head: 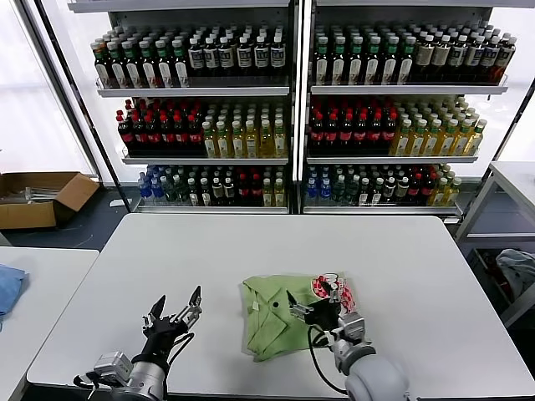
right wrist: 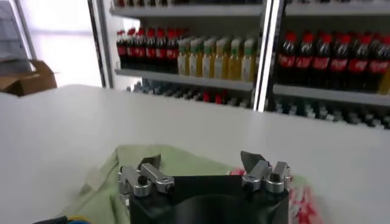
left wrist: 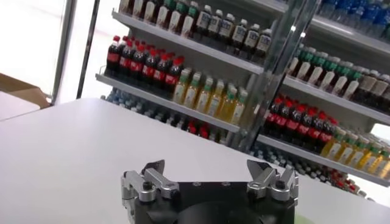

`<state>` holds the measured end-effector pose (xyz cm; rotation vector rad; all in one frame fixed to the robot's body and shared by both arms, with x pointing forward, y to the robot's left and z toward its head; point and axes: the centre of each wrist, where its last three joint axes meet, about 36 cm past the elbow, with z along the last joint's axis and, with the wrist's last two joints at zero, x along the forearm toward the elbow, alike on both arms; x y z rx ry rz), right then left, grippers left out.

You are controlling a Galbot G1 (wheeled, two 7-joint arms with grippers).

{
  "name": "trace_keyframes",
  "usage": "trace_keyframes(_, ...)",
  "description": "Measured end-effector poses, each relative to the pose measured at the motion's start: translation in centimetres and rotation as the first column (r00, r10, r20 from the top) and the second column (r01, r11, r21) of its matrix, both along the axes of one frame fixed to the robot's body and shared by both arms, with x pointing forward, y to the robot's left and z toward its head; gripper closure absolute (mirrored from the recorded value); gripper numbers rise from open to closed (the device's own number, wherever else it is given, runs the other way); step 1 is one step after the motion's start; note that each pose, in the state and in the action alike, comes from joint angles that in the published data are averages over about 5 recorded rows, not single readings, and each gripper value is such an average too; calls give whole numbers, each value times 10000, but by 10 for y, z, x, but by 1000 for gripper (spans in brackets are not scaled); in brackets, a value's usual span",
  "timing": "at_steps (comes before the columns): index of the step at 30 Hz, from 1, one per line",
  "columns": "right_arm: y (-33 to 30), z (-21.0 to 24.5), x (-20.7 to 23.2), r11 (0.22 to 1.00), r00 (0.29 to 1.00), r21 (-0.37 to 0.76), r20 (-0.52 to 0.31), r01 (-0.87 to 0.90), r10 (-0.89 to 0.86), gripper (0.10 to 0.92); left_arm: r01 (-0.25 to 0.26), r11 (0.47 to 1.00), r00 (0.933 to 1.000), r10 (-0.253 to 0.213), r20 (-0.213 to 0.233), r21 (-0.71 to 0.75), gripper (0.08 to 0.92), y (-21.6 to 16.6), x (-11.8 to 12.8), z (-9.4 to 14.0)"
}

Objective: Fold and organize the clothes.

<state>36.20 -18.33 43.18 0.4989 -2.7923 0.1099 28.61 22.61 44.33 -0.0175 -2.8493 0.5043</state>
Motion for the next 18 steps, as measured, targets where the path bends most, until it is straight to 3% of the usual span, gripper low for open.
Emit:
trace_keyframes(6,-46,26,-13,9975,9907,100,1162,696,-703,200,164,9992,9992,-177,363,358,177,8,1,-5)
trace_keyframes(10,-79,39,-22,9920,9756,218,1800,1241,-1260,200,490,9970,9942,-545,922,607,177,16,1,-9)
trace_keyframes(13,-105,44,-29,9854,9634,441,2073,1644,-1700,200,765,9941,9842,-875,1536,766,177,22,2,-8)
trace_keyframes(18,-142,45,-42,9712,9448,805,2262,2243,-2370,200,1127,9886,9605,-1341,2439,998,177,32,4,-5)
